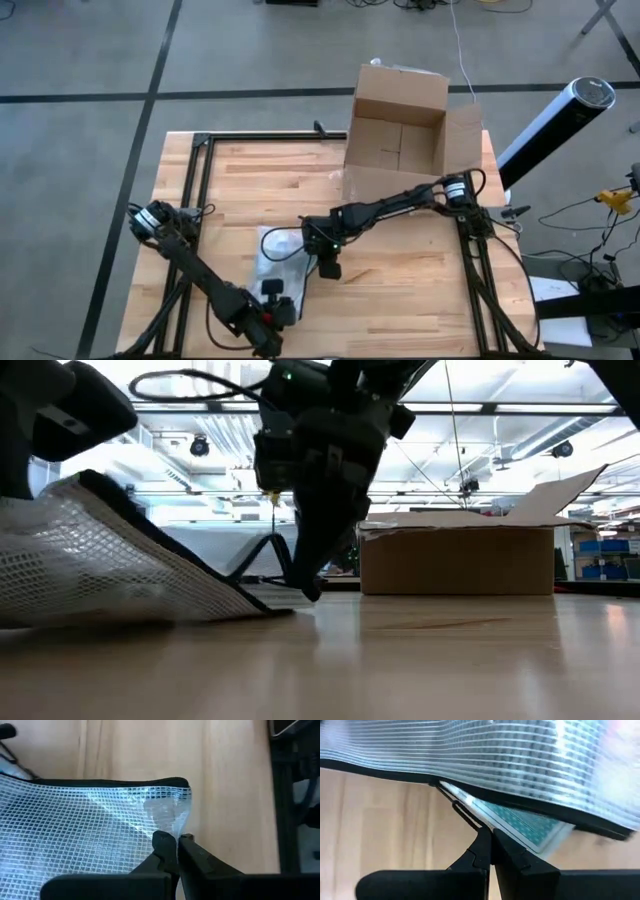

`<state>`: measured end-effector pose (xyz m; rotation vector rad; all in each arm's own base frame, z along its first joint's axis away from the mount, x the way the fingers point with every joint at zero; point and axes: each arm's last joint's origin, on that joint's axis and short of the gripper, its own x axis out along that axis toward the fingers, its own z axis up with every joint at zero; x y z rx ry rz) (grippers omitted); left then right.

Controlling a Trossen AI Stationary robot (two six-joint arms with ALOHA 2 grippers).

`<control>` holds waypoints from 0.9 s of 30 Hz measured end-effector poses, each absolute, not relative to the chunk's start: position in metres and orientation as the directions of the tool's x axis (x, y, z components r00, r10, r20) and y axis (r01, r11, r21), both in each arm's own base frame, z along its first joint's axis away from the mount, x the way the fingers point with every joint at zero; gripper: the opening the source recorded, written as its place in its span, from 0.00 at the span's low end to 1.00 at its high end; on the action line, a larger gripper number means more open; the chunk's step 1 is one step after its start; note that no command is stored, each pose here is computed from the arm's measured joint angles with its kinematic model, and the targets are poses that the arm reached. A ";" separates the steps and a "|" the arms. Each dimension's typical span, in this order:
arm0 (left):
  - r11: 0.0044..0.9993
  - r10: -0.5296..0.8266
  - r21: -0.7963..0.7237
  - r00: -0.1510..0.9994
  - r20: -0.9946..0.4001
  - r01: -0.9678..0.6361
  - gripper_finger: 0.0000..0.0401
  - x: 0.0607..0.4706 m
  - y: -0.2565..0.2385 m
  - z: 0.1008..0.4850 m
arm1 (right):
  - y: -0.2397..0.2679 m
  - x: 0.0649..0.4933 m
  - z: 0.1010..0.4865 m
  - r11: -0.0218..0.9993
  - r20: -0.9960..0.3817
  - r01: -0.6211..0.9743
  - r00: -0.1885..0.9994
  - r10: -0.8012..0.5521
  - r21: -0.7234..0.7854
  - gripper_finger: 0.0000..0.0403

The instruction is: Unpack boxes

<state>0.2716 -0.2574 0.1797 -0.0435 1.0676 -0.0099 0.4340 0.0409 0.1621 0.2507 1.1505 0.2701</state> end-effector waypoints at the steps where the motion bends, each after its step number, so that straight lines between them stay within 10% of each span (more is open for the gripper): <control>1: 0.999 -0.034 -0.045 0.483 -0.875 -0.010 0.00 0.271 -0.259 0.181 | 0.039 0.433 0.162 0.943 -0.867 -0.079 0.374 0.330 0.325 0.00; 27: 0.995 0.089 0.092 0.576 -0.812 -0.025 0.07 0.282 -0.250 0.181 | 0.023 0.426 0.177 0.952 -0.878 -0.107 0.368 0.304 0.285 0.00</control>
